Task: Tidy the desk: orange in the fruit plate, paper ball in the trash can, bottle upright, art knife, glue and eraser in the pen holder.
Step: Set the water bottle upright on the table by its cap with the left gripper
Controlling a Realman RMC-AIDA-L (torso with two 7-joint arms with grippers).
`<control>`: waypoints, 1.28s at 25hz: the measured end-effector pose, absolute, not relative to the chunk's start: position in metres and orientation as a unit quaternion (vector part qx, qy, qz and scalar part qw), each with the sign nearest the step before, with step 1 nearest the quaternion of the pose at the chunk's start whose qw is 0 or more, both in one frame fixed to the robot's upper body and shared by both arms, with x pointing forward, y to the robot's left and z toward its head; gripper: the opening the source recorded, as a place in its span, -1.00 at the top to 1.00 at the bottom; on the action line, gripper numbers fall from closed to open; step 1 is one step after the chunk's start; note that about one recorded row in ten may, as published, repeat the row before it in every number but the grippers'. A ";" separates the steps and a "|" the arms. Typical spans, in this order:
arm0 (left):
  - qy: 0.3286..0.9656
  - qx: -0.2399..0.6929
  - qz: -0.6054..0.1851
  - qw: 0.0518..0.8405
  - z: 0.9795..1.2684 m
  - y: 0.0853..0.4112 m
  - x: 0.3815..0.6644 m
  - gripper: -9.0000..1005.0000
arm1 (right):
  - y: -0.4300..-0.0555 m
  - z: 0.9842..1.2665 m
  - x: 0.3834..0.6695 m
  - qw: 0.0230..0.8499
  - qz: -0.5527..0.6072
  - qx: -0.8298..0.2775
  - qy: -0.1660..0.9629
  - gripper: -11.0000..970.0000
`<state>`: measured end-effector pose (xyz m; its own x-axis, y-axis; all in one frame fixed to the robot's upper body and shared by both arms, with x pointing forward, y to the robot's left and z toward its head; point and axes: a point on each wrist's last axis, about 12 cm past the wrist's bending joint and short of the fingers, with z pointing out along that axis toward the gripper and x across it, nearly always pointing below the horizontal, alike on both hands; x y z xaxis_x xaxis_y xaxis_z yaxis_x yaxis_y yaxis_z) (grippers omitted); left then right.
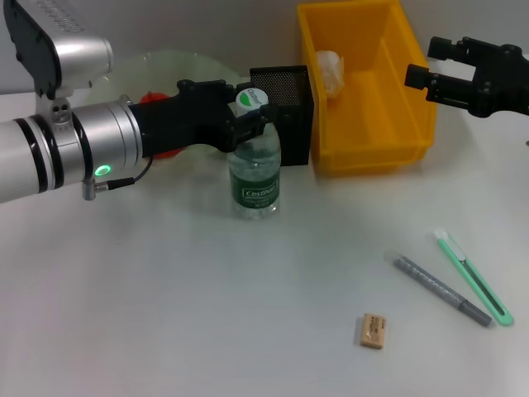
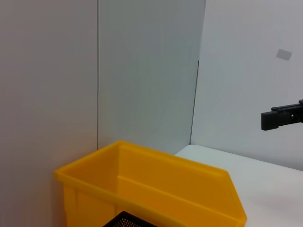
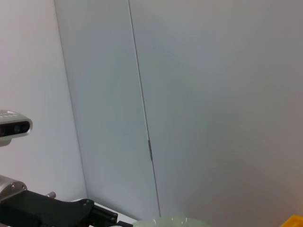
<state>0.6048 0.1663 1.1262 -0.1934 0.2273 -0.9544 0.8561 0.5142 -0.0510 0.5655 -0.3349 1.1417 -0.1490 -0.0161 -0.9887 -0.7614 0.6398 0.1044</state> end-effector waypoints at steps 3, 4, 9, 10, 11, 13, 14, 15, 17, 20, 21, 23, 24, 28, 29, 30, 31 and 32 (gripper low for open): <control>0.707 0.383 -0.311 0.506 1.126 0.167 0.605 0.13 | -0.335 1.142 0.566 0.588 0.317 -0.283 0.688 -0.46; 0.707 0.384 -0.311 0.506 1.126 0.167 0.605 0.14 | -0.335 1.142 0.566 0.588 0.317 -0.283 0.688 -0.46; 0.701 0.388 -0.316 0.508 1.131 0.168 0.604 0.14 | -0.335 1.142 0.566 0.588 0.317 -0.283 0.688 -0.46; 0.700 0.388 -0.317 0.509 1.132 0.168 0.604 0.14 | -0.335 1.142 0.566 0.588 0.317 -0.283 0.688 -0.46; 0.698 0.389 -0.318 0.510 1.133 0.168 0.604 0.14 | -0.335 1.142 0.566 0.588 0.317 -0.283 0.688 -0.46; 0.694 0.390 -0.319 0.514 1.137 0.169 0.604 0.14 | -0.335 1.142 0.566 0.588 0.317 -0.283 0.688 -0.46; 0.693 0.391 -0.319 0.515 1.138 0.169 0.604 0.14 | -0.335 1.142 0.566 0.588 0.317 -0.283 0.688 -0.46; 0.692 0.391 -0.319 0.516 1.138 0.170 0.604 0.14 | -0.335 1.142 0.566 0.588 0.317 -0.283 0.688 -0.46; 0.689 0.393 -0.319 0.520 1.141 0.171 0.604 0.14 | -0.335 1.142 0.566 0.588 0.317 -0.283 0.688 -0.46; 0.688 0.393 -0.316 0.522 1.142 0.173 0.605 0.14 | -0.335 1.142 0.566 0.588 0.317 -0.283 0.688 -0.46; 0.688 0.393 -0.314 0.523 1.142 0.174 0.605 0.14 | -0.335 1.142 0.566 0.588 0.317 -0.283 0.688 -0.46; 0.690 0.391 -0.308 0.526 1.143 0.178 0.607 0.14 | -0.335 1.142 0.566 0.588 0.317 -0.283 0.688 -0.46; 0.691 0.391 -0.305 0.526 1.143 0.180 0.607 0.14 | -0.335 1.142 0.566 0.588 0.317 -0.283 0.688 -0.46; 0.695 0.394 -0.297 0.523 1.142 0.183 0.608 0.14 | -0.335 1.142 0.566 0.588 0.317 -0.282 0.689 -0.46; 0.695 0.397 -0.295 0.522 1.142 0.184 0.608 0.14 | -0.335 1.142 0.566 0.588 0.318 -0.282 0.689 -0.46; 0.695 0.397 -0.295 0.522 1.142 0.184 0.608 0.14 | -0.335 1.142 0.566 0.588 0.318 -0.282 0.689 -0.46; 0.695 0.401 -0.293 0.520 1.143 0.185 0.608 0.13 | -0.335 1.142 0.566 0.587 0.318 -0.282 0.689 -0.46; 0.694 0.402 -0.293 0.520 1.143 0.186 0.607 0.13 | -0.335 1.142 0.566 0.587 0.318 -0.282 0.689 -0.46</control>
<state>0.6075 0.1860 1.1433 -0.1363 0.2531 -0.9578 0.8630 0.5051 0.0107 0.5656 -0.3347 1.1417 -0.1513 -0.0145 -0.9884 -0.7615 0.6393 0.1072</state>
